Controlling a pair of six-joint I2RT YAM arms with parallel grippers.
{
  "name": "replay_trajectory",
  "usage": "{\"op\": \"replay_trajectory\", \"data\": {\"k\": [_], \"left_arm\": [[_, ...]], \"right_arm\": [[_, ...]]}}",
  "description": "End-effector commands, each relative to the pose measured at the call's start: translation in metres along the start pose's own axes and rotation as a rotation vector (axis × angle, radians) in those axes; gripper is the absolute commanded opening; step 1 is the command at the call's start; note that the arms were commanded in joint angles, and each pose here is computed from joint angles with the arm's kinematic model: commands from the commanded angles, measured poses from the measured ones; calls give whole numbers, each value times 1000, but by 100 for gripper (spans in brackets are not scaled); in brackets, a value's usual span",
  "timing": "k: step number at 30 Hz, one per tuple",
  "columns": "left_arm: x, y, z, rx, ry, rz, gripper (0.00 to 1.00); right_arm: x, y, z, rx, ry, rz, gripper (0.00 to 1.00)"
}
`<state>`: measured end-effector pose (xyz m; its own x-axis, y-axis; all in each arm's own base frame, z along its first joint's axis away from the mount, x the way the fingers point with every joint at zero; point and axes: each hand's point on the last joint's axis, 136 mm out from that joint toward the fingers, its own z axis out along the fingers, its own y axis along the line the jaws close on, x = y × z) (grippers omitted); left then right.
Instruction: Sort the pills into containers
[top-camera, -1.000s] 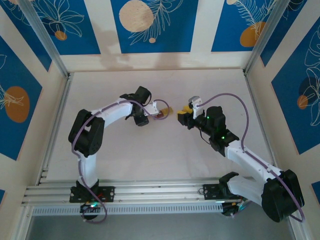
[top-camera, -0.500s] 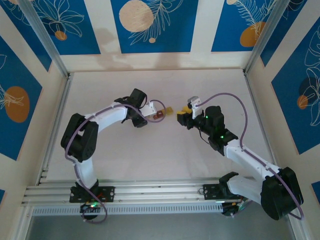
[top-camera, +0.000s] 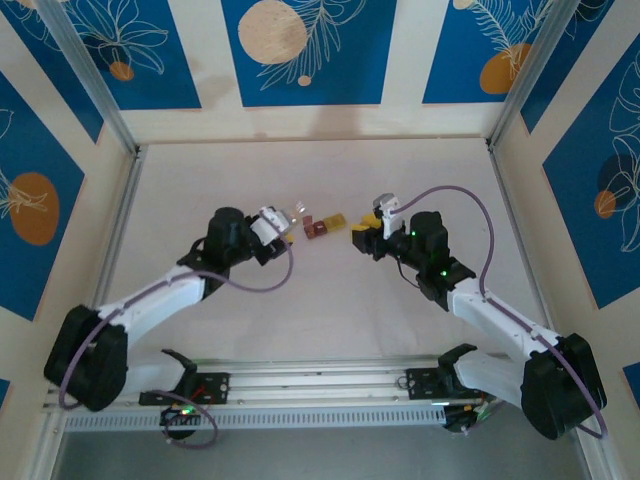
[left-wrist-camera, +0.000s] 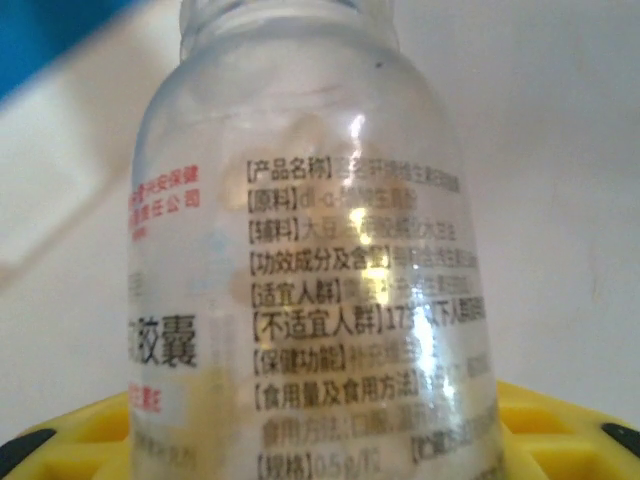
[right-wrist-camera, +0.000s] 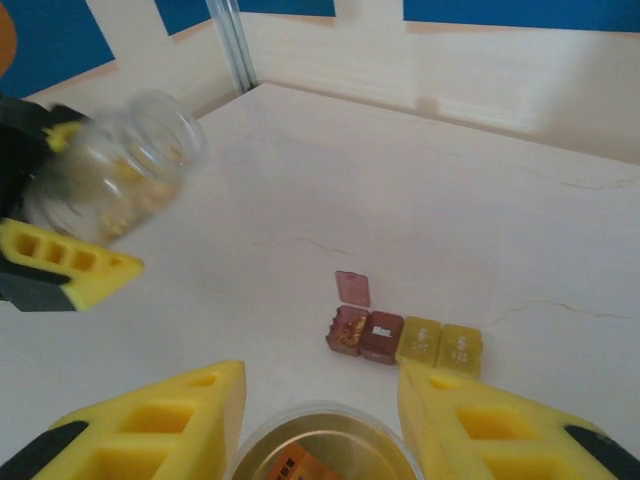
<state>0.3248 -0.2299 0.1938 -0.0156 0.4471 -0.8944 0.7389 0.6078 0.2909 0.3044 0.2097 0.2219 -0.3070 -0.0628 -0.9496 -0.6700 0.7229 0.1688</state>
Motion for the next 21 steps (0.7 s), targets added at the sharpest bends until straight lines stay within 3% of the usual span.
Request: {"op": "replay_trajectory", "data": {"k": [1,11,21], "left_arm": [[-65,2,-27,-20,-379,-13,0],[-115,-12,-72,37,-778,-54,0],[-121,-37,-80,140,-808,-33,0]], "right_arm": [[-34,22,-5,-95,-59,11,0],[-86,97,-34,-418,-144,-144,0],[-121,146,-59,-574,-195,-321,0]]}}
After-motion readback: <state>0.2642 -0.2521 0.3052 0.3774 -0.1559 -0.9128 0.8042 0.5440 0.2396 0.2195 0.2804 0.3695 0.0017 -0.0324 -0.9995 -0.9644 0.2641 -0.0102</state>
